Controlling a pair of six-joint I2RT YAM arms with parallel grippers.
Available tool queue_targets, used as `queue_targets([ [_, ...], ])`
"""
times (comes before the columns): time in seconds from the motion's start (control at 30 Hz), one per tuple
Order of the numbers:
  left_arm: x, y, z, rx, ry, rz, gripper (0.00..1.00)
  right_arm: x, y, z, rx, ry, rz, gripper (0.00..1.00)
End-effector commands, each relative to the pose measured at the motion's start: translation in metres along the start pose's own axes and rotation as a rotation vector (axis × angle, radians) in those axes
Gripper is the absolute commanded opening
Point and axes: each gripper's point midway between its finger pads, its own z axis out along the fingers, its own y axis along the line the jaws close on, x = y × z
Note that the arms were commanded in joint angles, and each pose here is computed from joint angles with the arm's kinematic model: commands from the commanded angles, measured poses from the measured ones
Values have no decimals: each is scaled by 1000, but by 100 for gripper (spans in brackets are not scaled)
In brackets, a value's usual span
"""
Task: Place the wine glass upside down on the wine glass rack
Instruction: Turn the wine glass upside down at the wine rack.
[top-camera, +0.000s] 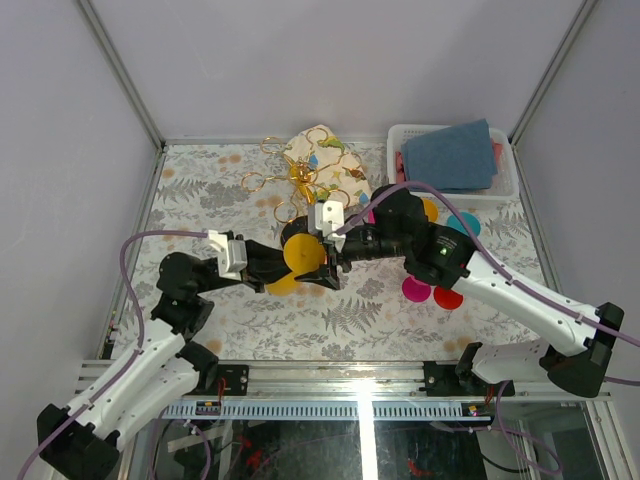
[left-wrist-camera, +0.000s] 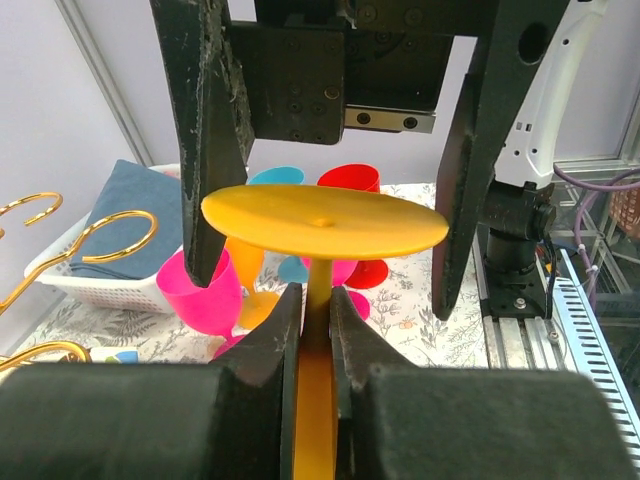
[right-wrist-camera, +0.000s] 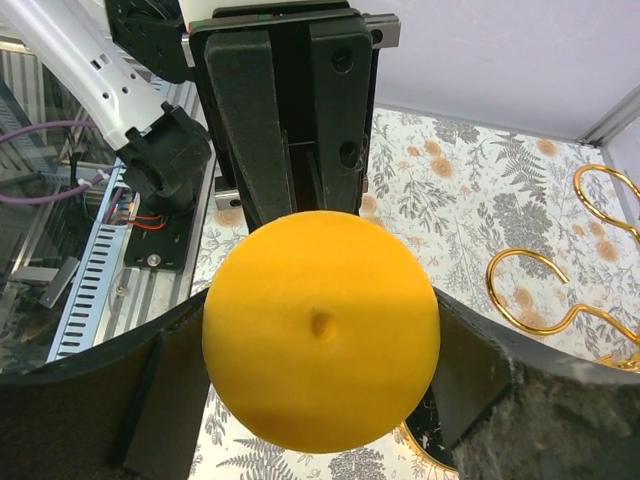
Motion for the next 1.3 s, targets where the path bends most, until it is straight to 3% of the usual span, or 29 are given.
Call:
queue_targets([
  [0.0,0,18,-3,-101,48,5,0,-32,-6,-17,63,-80,-94,86],
  [0.23,4,29,-6,-166,79,10,0,-7,-19,-28,161,34,-107,100],
  [0.43,1,39,-14,-207,74,20,0,10,-29,-41,245,121,-95,99],
  [0.83,-21,81,-51,-380,54,139,0,19,-77,-62,573,138,-47,100],
  [1.27,-36,119,-85,-605,-262,167,0,20,-83,-64,633,124,38,98],
])
